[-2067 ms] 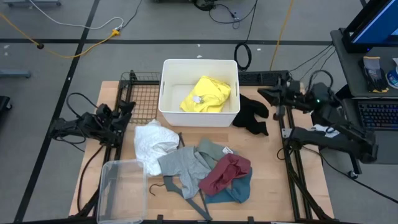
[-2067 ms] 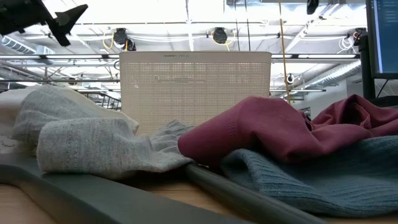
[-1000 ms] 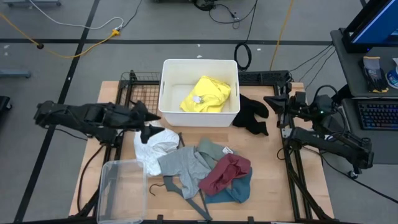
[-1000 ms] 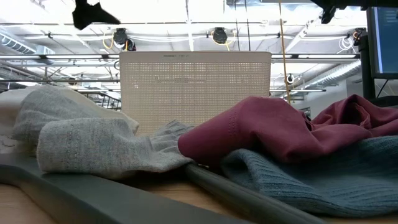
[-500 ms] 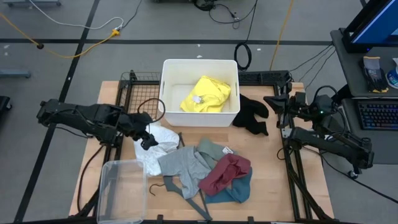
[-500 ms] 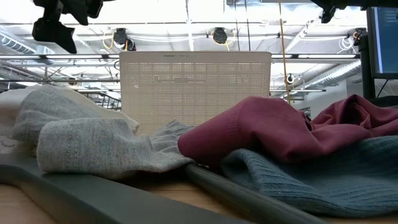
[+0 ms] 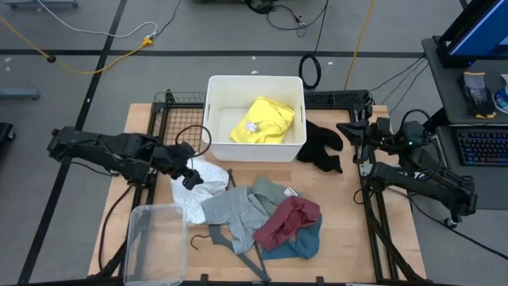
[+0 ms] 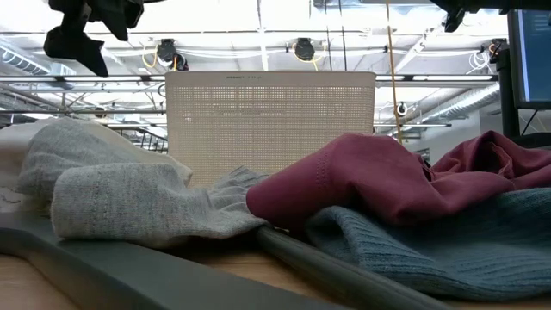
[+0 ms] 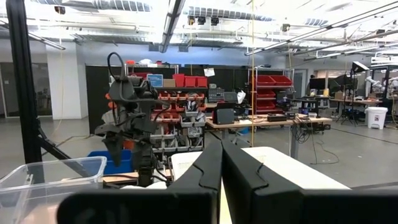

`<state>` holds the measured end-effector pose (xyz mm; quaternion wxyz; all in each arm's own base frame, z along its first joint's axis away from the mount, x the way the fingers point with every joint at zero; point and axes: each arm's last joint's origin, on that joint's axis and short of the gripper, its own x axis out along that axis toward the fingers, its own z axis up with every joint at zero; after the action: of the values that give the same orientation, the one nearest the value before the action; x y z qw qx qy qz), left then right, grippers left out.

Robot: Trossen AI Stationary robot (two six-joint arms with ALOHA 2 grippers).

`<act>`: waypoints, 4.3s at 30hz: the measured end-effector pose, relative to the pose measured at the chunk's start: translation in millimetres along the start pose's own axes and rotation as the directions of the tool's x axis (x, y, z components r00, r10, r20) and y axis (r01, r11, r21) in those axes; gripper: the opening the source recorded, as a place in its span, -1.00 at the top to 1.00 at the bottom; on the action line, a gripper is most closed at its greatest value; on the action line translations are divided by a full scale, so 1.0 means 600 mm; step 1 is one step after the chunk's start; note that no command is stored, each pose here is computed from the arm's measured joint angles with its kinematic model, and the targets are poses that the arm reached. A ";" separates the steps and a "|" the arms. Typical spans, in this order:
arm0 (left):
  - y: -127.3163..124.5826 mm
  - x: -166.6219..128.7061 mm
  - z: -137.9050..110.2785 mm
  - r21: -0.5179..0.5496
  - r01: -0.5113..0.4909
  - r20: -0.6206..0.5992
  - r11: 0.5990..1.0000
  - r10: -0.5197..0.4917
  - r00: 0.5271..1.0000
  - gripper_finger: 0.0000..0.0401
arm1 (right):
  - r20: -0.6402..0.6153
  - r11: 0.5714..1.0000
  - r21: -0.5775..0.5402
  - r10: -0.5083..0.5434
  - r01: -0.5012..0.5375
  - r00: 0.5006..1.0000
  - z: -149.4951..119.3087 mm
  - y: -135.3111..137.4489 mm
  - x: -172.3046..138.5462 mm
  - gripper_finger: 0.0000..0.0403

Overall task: Pick & Place Cloths
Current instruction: Put the white shirt into the white bin

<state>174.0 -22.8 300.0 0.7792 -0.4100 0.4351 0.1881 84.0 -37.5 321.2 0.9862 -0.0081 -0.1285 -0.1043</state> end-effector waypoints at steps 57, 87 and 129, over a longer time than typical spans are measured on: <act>0.116 0.203 -0.070 -0.437 -0.375 -0.195 0.818 0.320 0.927 -0.62 | -0.001 1.000 0.001 -0.004 0.004 1.000 0.000 0.000 0.000 0.98; 0.128 0.218 -0.075 -0.314 -0.324 -0.133 0.892 0.296 0.946 0.85 | 0.004 0.998 0.004 -0.055 0.055 0.998 0.000 -0.003 0.000 0.98; -0.098 -0.183 0.059 0.060 0.253 0.389 0.966 -0.256 0.885 0.85 | 0.004 0.999 -0.004 -0.054 0.054 0.999 0.000 -0.003 0.000 0.98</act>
<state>170.4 -22.5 429.3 0.8701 -0.4143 0.2127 0.1615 83.6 -39.0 321.4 0.9827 -0.0067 -0.1303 -0.1311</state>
